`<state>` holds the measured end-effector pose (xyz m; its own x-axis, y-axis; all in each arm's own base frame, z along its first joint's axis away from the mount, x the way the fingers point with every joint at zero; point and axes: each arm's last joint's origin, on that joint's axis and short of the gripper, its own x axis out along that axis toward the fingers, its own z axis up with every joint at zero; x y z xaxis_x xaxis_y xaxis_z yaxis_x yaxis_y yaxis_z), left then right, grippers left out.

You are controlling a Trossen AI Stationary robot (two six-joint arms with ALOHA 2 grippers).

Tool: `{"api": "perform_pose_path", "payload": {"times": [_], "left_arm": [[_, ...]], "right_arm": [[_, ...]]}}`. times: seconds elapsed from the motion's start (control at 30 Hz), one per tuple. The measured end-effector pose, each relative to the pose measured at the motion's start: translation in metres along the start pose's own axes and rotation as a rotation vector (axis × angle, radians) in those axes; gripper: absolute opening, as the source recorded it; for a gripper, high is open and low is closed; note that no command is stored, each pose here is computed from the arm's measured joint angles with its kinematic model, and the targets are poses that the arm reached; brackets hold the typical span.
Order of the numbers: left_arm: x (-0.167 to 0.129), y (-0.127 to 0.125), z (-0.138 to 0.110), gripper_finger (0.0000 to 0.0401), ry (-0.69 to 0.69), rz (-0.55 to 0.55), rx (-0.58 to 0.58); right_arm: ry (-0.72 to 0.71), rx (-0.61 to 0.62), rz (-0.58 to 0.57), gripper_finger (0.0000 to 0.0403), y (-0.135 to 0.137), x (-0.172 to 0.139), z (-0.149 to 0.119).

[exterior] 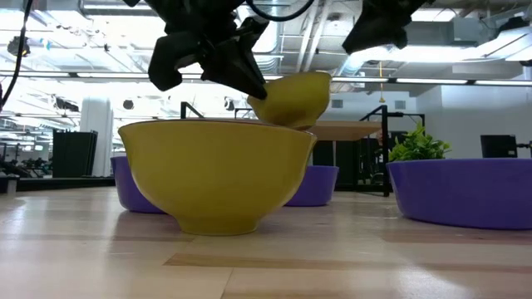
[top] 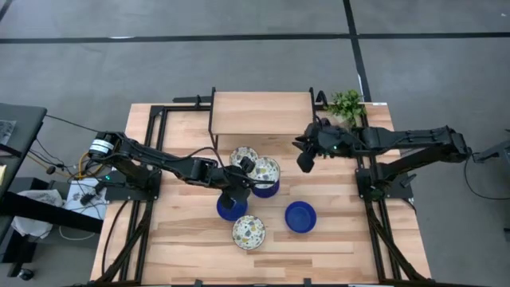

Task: Pick & Place Mini bowls
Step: Put the white patterned bowl on the shelf

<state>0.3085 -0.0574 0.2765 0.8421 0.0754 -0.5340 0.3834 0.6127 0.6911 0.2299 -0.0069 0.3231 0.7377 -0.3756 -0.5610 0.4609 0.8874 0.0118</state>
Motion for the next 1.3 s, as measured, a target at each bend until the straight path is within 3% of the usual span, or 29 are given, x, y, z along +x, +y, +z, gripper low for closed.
{"api": "perform_pose_path", "payload": {"times": [0.17, 0.4, 0.7, 1.03, 1.3], "left_arm": [[0.0, 0.0, 0.0, 0.001, -0.003, -0.002, -0.015], [-0.001, -0.001, 0.001, 0.0011, 0.005, 0.008, -0.016], [-0.004, 0.0, 0.002, 0.001, 0.018, 0.036, -0.048], [-0.047, 0.028, 0.002, 0.001, -0.029, 0.181, -0.096], [-0.078, 0.058, -0.025, 0.001, 0.023, 0.294, -0.167]], "right_arm": [[-0.054, -0.092, -0.05, 0.0007, 0.02, -0.008, -0.012], [-0.109, -0.08, 0.01, 0.0002, 0.027, -0.022, -0.042], [-0.2, 0.008, 0.03, 0.0001, 0.015, -0.036, -0.096], [-0.19, 0.067, 0.044, 0.0, 0.012, -0.032, -0.135], [-0.208, 0.07, 0.044, 0.0, 0.015, -0.03, -0.142]]}}
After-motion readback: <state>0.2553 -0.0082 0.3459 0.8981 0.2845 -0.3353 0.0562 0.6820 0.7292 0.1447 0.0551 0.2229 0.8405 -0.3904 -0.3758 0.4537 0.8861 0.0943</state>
